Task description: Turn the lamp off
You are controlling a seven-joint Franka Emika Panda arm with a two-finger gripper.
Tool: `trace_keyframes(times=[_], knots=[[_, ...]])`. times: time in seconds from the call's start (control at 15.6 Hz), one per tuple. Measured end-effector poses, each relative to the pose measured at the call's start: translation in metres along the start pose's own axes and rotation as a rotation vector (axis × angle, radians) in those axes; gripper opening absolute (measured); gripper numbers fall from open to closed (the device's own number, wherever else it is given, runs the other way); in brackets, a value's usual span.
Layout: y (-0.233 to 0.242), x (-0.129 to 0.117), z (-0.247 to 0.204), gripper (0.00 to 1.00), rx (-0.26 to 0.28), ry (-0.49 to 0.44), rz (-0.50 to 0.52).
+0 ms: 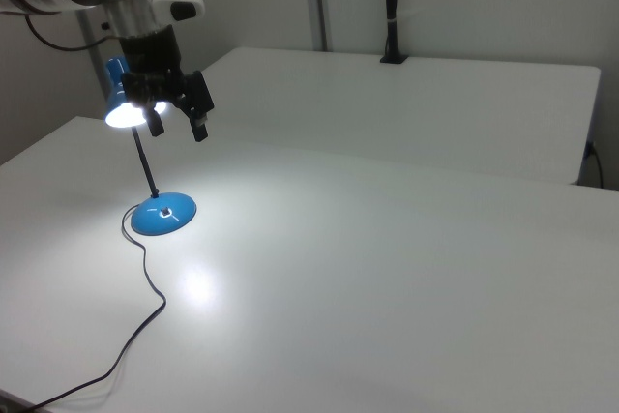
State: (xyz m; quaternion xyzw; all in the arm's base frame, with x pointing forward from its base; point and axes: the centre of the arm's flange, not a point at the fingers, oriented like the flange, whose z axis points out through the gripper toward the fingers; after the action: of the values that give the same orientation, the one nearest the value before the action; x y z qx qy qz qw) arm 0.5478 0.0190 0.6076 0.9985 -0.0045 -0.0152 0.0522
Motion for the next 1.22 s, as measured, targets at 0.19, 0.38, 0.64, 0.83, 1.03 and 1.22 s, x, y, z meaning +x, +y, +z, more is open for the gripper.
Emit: trace_keyframes(times=[0.19,0.38,0.64,0.83,1.03,1.22], knots=[[0.000,-0.001,0.001,0.96,-0.001,-0.010,0.000],[0.000,-0.001,0.001,0.76,-0.001,-0.010,0.000],[-0.001,-0.001,0.001,0.32,0.007,-0.011,0.000],[-0.001,0.000,0.001,0.02,0.009,-0.007,-0.001],[-0.002,0.003,0.002,0.01,0.017,0.007,-0.051],[-0.010,0.010,0.012,0.01,0.086,0.005,-0.218]])
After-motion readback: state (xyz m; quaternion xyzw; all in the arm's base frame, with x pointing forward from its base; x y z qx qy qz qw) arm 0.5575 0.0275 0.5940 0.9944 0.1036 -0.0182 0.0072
